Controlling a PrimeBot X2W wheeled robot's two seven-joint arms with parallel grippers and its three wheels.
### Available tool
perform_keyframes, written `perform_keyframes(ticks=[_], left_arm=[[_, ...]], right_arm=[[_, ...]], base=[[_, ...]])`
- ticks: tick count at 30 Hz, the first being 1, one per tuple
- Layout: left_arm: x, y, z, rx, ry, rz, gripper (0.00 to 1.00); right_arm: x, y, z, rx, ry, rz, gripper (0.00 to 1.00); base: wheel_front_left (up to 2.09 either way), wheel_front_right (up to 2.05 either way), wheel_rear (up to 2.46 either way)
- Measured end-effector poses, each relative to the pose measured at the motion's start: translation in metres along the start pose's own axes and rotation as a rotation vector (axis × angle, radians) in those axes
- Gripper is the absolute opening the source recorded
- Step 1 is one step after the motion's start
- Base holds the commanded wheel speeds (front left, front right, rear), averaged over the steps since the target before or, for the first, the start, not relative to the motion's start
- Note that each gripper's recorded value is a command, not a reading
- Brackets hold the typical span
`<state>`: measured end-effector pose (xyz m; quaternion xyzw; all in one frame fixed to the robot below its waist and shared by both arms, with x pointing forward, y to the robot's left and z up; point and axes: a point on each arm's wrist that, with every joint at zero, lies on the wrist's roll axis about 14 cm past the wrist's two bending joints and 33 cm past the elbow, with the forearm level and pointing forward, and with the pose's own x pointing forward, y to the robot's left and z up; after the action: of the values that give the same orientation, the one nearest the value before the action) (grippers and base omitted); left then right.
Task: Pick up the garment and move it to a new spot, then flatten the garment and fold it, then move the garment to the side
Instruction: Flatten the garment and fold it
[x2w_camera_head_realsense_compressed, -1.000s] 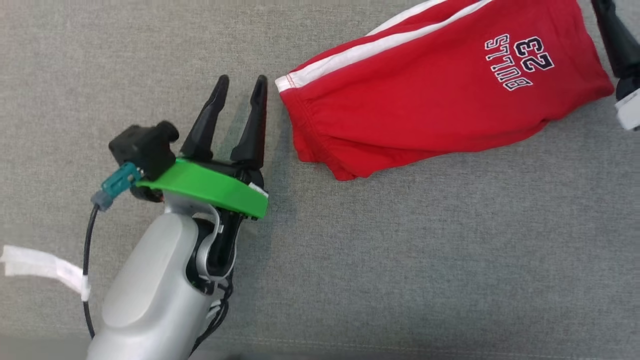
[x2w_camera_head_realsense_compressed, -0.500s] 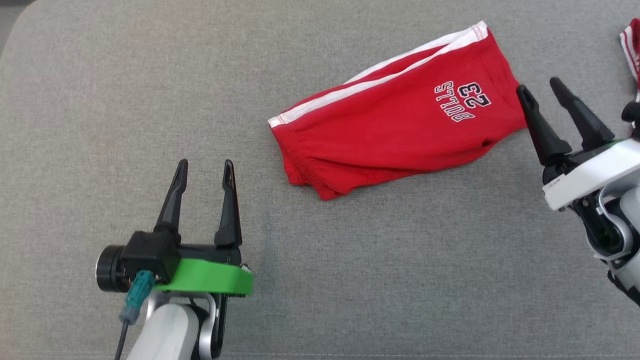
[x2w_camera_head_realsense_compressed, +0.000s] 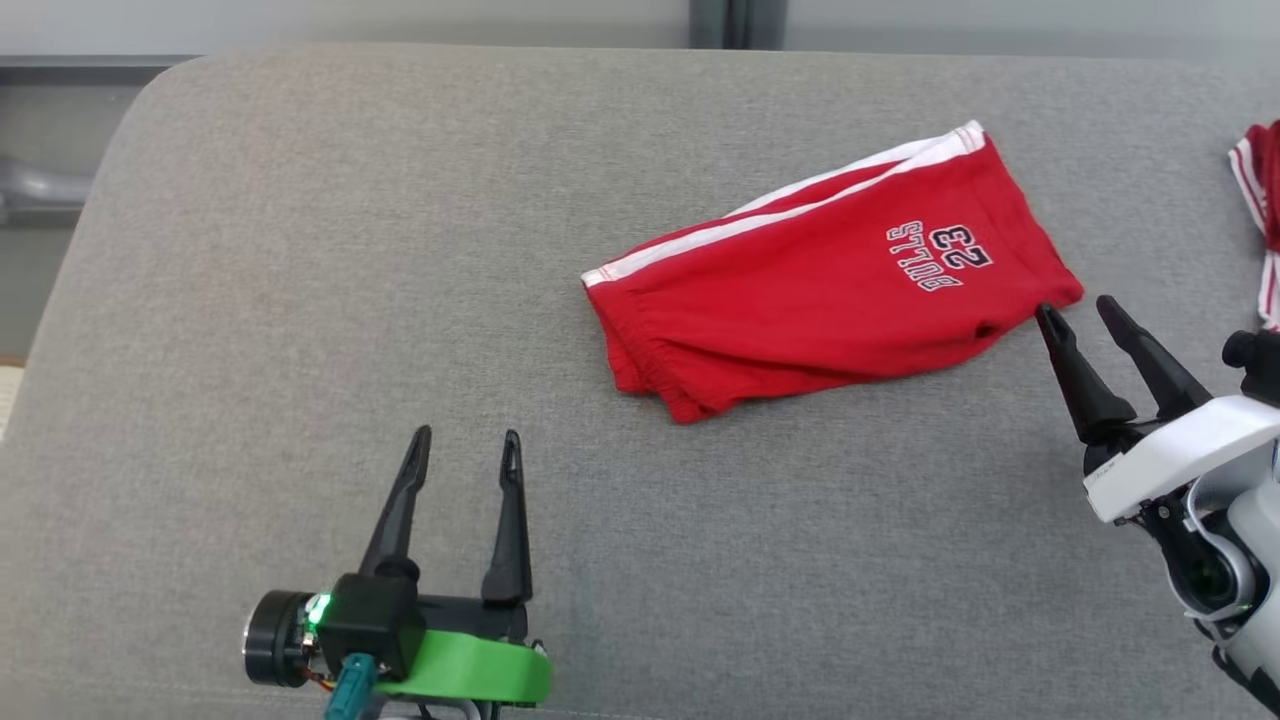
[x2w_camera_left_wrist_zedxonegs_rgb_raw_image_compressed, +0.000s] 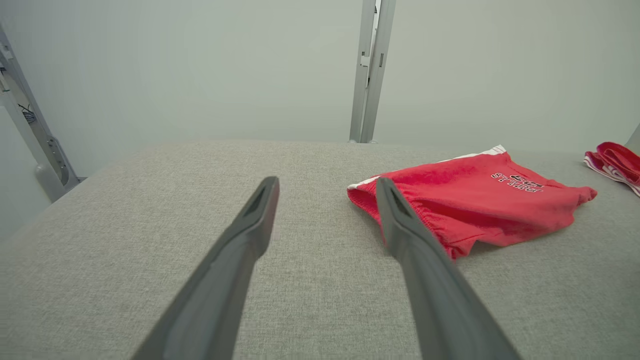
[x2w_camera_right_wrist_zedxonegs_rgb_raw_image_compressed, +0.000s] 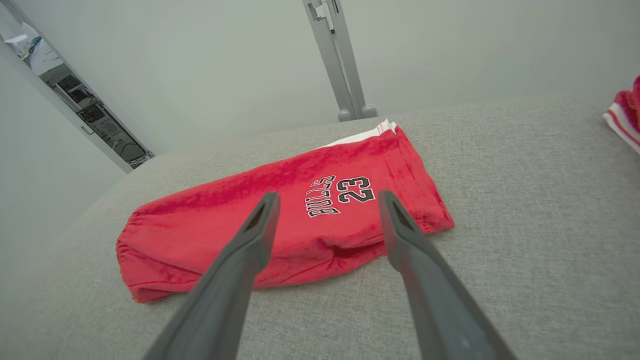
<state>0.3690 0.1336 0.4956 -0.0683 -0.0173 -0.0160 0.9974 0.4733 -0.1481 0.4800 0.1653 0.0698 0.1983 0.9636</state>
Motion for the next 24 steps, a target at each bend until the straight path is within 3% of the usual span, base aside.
perform_keyframes(ticks=[8, 17, 24], left_arm=[[-0.003, 0.0, -0.004, 0.004, 0.015, 0.009, 1.0], [0.009, 0.0, -0.017, -0.004, 0.052, 0.024, 1.0], [0.014, 0.006, -0.024, 0.002, 0.075, 0.047, 1.0]], right_arm=[[0.044, -0.025, 0.0, -0.085, 0.124, -0.023, 1.0], [0.088, -0.07, -0.032, -0.202, 0.396, -0.122, 1.0], [0.105, -0.08, -0.068, -0.242, 0.532, -0.139, 1.0]], base=[[0.0, 0.0, 0.0], [0.0, 0.0, 0.0], [0.0, 0.0, 0.0]])
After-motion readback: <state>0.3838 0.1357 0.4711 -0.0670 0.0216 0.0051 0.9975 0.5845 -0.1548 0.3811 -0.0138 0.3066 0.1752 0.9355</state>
